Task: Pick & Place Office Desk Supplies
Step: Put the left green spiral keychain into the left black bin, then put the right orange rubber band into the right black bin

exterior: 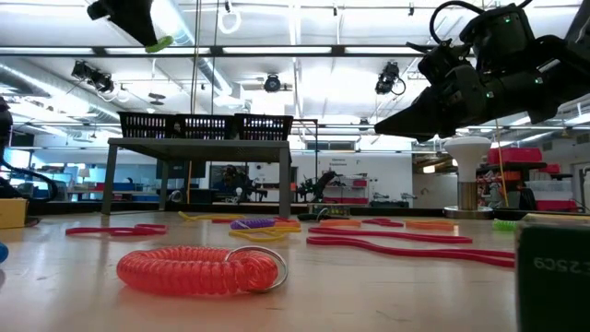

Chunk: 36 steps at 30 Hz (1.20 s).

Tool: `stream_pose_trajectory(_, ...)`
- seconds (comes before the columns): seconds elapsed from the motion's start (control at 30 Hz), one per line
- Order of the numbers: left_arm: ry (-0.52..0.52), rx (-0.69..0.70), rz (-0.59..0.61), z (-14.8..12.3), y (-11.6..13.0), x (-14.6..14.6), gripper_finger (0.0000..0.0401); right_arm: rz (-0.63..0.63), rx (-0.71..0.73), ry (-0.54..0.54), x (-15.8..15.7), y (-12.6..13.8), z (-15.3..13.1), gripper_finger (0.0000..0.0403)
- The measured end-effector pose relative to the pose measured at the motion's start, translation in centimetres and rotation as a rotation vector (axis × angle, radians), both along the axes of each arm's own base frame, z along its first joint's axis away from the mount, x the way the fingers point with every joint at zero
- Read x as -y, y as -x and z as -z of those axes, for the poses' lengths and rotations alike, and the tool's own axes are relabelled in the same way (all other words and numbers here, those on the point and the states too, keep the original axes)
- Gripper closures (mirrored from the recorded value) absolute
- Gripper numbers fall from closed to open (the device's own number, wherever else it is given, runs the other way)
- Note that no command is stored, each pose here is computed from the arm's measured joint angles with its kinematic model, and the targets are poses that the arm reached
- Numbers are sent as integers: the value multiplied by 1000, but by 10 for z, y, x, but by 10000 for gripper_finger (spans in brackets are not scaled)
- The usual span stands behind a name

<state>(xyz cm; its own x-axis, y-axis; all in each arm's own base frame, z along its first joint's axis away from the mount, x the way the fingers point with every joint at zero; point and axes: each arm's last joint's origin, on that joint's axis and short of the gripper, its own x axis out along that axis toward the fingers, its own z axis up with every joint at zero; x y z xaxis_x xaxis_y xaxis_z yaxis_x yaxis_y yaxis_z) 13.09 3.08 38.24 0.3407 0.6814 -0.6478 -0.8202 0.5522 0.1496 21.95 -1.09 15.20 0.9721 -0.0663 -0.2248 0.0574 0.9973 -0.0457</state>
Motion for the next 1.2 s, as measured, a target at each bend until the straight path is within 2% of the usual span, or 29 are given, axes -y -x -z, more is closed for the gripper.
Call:
stream_pose_trajectory(0.13, 16, -66, -75, -5, 8, -31, 382, 0, 0, 0, 0, 0, 0, 391)
stream_pose_trajectory(0.3, 78, -106, -95, -3, 14, -80, 382, 0, 7, -1, 0, 0, -1, 391)
stream_pose_trajectory(0.47, 212, -209, -131, 19, 18, -135, 382, 1, 17, -3, 0, 0, -2, 391)
stream_pose_trajectory(0.6, 327, -251, -108, 40, 14, -164, 382, 1, 17, -3, 0, 0, -2, 391)
stream_pose_trajectory(0.83, 388, -328, -84, 59, 6, -182, 369, 1, 17, -3, 0, 0, -2, 391)
stream_pose_trajectory(1.2, 357, -354, -88, 53, 6, -184, 265, 1, 17, -3, 0, 0, -2, 391)
